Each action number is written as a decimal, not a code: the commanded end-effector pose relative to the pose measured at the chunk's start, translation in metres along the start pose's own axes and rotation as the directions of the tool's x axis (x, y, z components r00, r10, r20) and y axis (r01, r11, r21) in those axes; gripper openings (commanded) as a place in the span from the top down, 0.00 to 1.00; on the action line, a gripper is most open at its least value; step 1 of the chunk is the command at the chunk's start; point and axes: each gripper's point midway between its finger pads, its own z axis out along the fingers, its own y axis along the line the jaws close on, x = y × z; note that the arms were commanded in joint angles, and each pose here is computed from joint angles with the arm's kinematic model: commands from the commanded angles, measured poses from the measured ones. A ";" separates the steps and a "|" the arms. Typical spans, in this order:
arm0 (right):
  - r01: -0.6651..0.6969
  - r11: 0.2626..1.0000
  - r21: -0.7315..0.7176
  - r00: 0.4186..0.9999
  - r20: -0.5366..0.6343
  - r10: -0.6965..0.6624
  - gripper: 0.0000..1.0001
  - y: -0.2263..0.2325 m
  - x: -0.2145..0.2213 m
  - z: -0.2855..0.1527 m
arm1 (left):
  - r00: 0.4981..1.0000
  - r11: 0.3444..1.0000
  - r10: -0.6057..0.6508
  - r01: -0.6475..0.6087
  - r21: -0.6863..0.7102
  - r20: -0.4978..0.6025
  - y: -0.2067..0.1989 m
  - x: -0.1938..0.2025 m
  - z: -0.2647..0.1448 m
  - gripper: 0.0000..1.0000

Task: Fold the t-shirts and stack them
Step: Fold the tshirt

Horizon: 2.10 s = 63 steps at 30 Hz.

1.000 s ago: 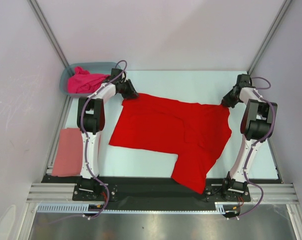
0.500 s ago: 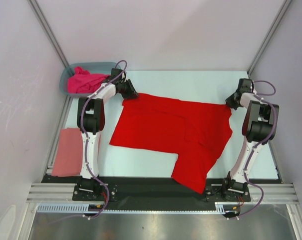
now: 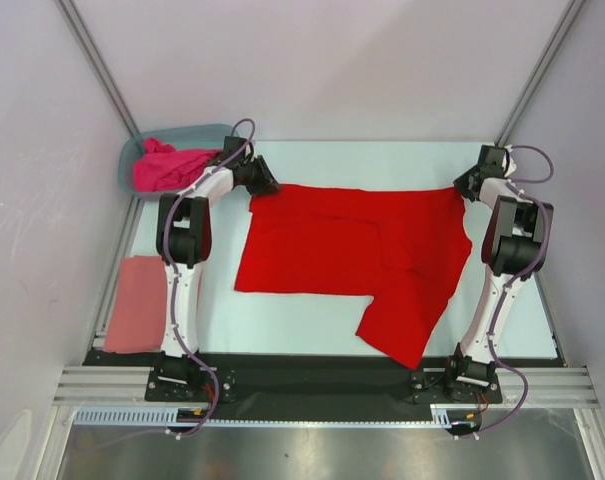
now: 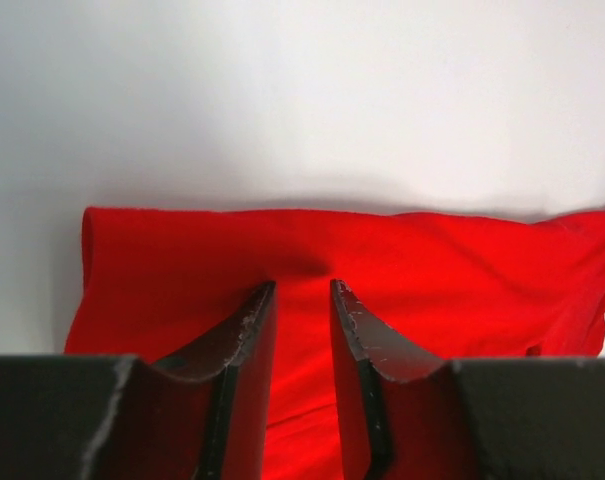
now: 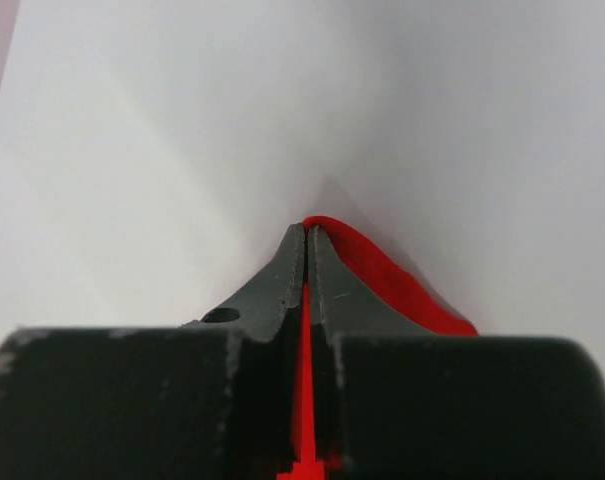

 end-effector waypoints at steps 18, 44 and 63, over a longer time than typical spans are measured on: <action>0.063 0.972 -0.227 0.980 0.196 -0.018 1.00 0.069 -0.066 0.064 | 0.988 0.994 -0.031 0.015 0.105 0.149 -0.015 -0.043 0.032 0.55; 0.135 0.985 0.109 0.988 -0.095 -0.125 0.29 0.011 -0.061 -0.172 | 0.924 0.924 0.355 -0.370 0.097 0.139 -0.126 0.065 -0.146 0.45; 0.130 0.920 0.371 0.869 -0.490 0.074 0.57 -0.144 0.189 -0.309 | 0.980 0.953 0.151 -0.180 -0.245 -0.130 0.014 0.257 -0.188 0.54</action>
